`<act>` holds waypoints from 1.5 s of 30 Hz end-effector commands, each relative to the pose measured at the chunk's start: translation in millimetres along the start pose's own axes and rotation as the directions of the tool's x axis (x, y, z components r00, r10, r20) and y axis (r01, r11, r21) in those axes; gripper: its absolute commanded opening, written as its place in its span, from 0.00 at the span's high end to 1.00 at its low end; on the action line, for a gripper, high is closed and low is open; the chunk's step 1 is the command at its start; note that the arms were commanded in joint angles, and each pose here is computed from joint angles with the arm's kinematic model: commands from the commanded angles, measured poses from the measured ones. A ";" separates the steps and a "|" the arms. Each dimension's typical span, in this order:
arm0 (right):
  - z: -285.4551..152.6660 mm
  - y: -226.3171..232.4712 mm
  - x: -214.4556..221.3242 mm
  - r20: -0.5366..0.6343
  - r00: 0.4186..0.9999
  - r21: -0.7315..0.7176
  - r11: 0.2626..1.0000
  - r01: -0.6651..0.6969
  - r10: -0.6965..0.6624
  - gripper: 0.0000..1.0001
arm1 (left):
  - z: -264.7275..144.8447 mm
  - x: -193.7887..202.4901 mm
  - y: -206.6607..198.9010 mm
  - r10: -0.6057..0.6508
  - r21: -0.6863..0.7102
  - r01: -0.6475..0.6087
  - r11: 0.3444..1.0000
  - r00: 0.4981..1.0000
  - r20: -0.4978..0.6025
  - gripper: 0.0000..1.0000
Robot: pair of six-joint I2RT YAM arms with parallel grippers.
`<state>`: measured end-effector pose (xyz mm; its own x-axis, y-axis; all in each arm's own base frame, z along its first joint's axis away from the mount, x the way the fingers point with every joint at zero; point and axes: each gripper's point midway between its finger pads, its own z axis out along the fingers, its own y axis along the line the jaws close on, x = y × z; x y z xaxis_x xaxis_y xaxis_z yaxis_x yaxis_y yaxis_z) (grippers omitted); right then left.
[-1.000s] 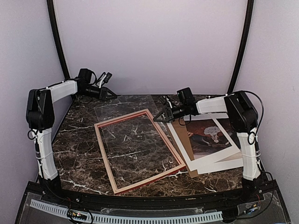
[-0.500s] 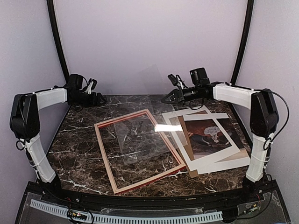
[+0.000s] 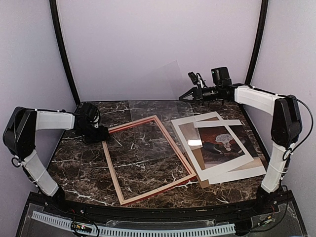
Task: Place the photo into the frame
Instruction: Pass from the left arm to the right, then adjust the frame body at the center of the board.
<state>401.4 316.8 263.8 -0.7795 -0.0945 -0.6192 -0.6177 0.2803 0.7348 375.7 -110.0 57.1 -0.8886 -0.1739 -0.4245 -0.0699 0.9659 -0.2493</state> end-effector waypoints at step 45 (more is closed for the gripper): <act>23.5 6.2 -6.6 0.170 0.971 0.038 0.984 -0.175 0.166 1.00 | 9.1 -21.4 -1.2 -0.037 0.126 0.041 0.991 0.999 -0.038 0.37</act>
<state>399.4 339.3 233.3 -0.8884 0.0605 -0.4550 -0.4052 0.3624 0.8393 438.7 -94.2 53.4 -0.8862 -0.1434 -0.4405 -0.0312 0.9672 -0.2523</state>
